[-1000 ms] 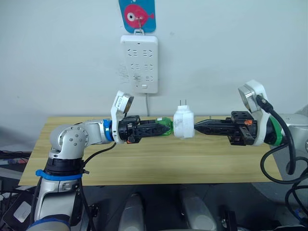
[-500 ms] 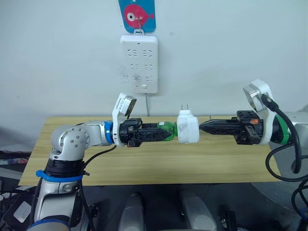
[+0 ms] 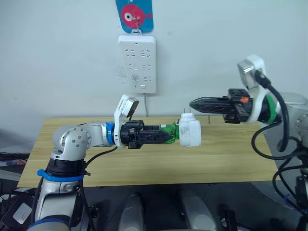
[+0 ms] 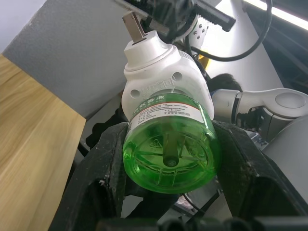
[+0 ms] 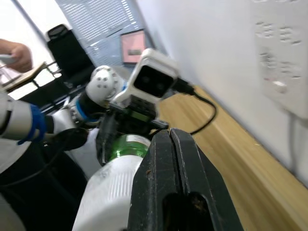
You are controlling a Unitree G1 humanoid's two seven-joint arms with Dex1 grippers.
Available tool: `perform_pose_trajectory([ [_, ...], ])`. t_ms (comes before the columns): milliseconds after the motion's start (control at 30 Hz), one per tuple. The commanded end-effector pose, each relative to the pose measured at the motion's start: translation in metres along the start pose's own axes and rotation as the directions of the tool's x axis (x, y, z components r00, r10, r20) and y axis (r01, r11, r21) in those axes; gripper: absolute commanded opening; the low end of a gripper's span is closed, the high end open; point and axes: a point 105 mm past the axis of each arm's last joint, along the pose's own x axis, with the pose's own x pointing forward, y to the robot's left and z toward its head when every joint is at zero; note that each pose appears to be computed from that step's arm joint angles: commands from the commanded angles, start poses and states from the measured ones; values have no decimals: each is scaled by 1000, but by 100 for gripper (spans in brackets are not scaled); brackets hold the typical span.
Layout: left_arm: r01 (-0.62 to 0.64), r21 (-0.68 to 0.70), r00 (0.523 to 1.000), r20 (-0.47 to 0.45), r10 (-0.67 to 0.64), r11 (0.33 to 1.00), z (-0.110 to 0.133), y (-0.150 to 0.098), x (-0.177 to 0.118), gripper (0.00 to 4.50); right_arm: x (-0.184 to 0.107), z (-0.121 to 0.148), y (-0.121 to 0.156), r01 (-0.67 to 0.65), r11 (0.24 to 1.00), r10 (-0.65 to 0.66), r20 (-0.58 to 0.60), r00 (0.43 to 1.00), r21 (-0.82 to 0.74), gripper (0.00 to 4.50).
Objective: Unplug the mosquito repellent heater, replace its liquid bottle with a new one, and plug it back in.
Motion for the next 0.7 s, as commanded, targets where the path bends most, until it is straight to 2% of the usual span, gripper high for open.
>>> perform_pose_trajectory([
  [33, 67, 37, 998, 3, -67, 997, 6, -13, 5, 232, 5, 2, 7, -40, 999, 39, -10, 999, -36, 0],
  [267, 69, 40, 998, 8, -70, 997, 4, -13, 6, 232, 13, -7, -1, -37, 998, 36, -22, 999, -46, 0],
  [567, 71, 41, 997, 15, -72, 997, 5, -13, 6, 232, 9, -9, -8, 2, 999, -3, -19, 1000, -44, 0],
  [700, 85, 38, 996, 7, -86, 996, 3, -16, 5, 232, 4, -20, -33, 145, 989, -145, 4, 989, -10, 0],
])
